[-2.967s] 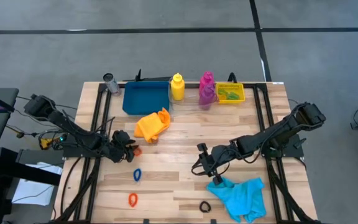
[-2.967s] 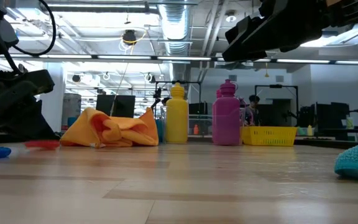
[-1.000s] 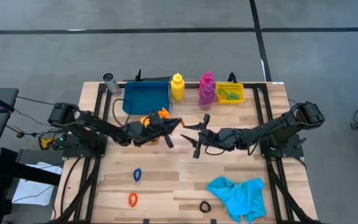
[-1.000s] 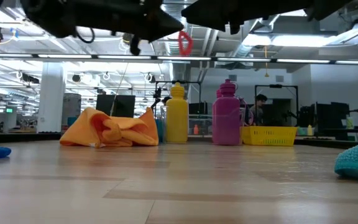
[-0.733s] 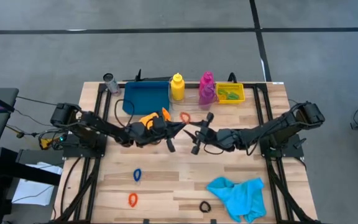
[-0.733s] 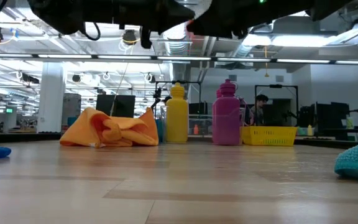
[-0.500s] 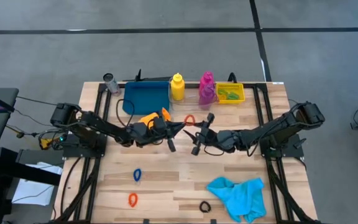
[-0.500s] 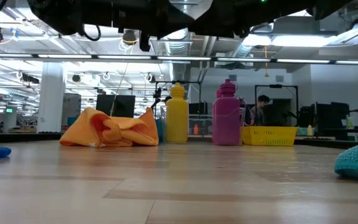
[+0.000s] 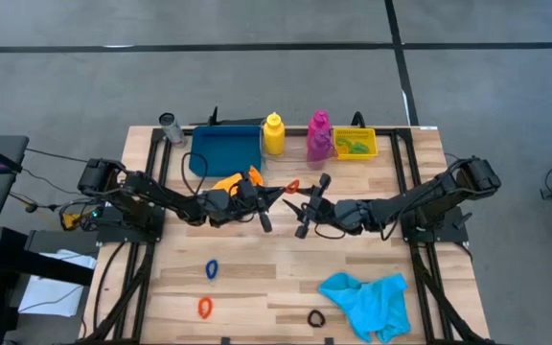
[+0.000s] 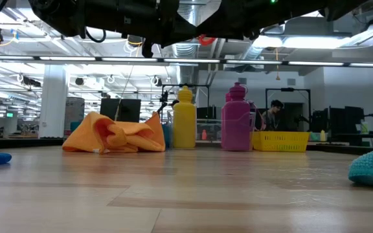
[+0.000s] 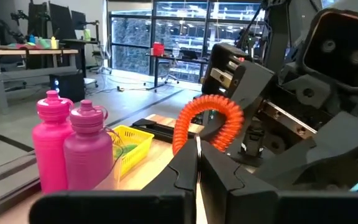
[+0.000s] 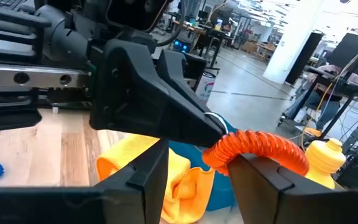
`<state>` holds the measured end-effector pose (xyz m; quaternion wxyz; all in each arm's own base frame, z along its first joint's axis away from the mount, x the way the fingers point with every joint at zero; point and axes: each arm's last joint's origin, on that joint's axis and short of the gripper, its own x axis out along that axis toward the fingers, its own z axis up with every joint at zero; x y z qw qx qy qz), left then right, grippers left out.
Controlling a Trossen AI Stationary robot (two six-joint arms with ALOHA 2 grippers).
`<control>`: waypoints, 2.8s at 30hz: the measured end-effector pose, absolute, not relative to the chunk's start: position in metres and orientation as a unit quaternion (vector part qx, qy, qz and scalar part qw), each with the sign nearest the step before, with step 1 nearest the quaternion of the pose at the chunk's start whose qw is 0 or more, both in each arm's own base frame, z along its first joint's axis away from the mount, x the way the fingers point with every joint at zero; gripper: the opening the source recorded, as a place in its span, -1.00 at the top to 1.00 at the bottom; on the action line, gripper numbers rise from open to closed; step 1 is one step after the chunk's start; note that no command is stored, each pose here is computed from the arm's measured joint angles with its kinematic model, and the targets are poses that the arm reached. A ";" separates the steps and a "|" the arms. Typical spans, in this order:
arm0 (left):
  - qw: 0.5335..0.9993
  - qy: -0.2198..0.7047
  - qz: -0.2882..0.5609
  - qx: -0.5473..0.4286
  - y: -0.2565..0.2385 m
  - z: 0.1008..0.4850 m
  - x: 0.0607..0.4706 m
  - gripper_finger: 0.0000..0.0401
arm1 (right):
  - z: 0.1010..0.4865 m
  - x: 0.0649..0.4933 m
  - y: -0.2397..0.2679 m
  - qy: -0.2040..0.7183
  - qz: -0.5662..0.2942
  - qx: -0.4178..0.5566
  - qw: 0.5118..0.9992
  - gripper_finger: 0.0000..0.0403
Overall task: Pick & Place Sports Items
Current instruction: Put the top orange spring keychain into the yellow bin
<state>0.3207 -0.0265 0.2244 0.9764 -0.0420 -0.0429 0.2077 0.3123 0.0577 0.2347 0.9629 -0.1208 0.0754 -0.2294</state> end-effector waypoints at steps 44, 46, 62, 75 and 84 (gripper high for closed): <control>0.976 0.020 0.211 -0.046 -0.024 0.211 0.321 0.68 | 0.232 0.312 0.058 0.088 -0.226 -0.133 0.961 0.98; 0.975 0.023 0.212 -0.054 -0.024 0.210 0.321 0.55 | 0.232 0.312 0.058 0.088 -0.226 -0.133 0.961 0.99; 0.970 0.054 0.234 -0.030 -0.021 0.222 0.309 -0.20 | 0.229 0.306 0.052 0.123 -0.330 -0.156 0.923 0.99; 0.969 0.040 0.238 -0.058 -0.017 0.268 0.271 -0.16 | 0.262 0.270 0.024 0.150 -0.551 -0.179 0.801 1.00; 0.965 0.068 0.242 -0.072 -0.017 0.261 0.270 -0.11 | 0.277 0.238 -0.043 0.152 -0.584 -0.088 0.793 1.00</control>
